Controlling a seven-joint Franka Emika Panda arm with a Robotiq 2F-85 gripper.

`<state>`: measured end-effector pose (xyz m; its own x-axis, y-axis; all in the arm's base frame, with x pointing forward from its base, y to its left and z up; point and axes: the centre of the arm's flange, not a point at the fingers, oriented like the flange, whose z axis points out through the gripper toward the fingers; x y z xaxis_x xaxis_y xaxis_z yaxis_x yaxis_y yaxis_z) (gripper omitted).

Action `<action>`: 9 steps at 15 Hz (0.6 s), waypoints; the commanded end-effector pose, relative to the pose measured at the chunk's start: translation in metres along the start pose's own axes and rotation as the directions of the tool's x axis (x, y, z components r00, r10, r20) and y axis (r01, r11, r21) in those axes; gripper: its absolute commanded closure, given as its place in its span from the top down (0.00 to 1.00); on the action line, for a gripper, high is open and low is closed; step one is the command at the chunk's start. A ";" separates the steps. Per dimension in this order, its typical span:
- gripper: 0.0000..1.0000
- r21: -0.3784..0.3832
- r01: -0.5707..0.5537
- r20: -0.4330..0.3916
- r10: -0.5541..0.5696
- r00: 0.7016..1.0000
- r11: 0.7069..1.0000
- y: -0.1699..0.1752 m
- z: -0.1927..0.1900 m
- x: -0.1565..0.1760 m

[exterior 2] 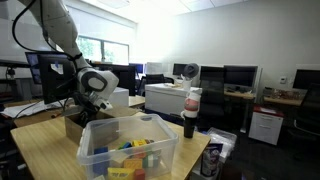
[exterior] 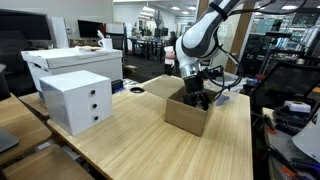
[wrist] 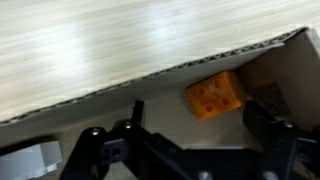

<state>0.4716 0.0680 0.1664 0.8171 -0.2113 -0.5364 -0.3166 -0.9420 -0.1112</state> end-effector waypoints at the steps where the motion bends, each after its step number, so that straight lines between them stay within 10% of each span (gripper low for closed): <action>1: 1.00 0.049 0.033 0.049 -0.035 0.998 0.998 -0.001 -0.007 -0.009; 9: 1.00 0.074 0.076 0.074 -0.082 0.994 0.994 -0.001 0.005 -0.006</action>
<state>0.4697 0.0728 0.1675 0.8105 -0.1507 -0.5661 -0.2924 -0.9414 -0.1680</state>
